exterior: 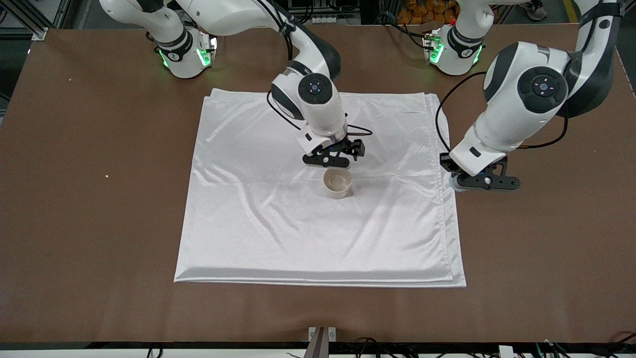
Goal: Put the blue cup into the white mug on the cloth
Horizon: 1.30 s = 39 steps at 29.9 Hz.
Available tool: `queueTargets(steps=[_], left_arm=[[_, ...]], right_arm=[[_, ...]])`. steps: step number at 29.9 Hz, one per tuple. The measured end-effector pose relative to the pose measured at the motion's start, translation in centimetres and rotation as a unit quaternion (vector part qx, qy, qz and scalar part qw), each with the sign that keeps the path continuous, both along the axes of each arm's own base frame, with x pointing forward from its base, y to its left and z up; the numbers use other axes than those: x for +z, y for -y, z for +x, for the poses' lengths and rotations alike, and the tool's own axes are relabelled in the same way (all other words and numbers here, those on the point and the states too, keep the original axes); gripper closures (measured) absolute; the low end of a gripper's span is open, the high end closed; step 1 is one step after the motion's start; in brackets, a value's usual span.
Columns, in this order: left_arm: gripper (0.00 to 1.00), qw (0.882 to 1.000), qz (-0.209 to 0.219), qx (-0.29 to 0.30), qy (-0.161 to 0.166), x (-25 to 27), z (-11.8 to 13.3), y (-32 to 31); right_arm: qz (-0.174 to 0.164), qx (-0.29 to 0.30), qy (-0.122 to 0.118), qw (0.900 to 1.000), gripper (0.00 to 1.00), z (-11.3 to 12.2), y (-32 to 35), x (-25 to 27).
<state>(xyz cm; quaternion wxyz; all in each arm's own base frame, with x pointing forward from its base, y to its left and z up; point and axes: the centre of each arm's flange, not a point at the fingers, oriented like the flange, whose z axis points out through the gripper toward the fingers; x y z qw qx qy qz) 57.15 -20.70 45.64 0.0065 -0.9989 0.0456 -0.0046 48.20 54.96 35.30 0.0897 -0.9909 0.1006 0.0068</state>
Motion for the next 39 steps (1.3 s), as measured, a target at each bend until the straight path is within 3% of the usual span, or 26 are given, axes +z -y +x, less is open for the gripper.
queueTargets(steps=[6,12,16,30,39], left_arm=[[0.96,1.000,-0.001,0.007,-0.006,-0.9,-1.1,4.0],[0.96,1.000,0.001,0.013,-0.013,-2.2,-2.3,8.5],[0.96,1.000,0.010,0.022,-0.015,-3.4,-3.4,11.7],[0.96,0.998,0.013,0.054,-0.036,-8.3,-6.8,22.4],[0.96,0.997,0.018,0.061,-0.038,-11.0,-8.0,25.9]], right_arm=[[-0.020,-0.007,-0.008,1.000,0.00,0.7,3.4,6.5],[-0.066,-0.002,0.010,0.998,0.00,1.7,7.9,11.7],[-0.086,0.031,0.010,0.996,0.00,1.9,10.6,14.5],[-0.111,0.101,-0.003,0.989,0.00,4.2,24.7,24.1],[-0.113,0.104,-0.005,0.988,0.00,4.7,32.0,27.6]])
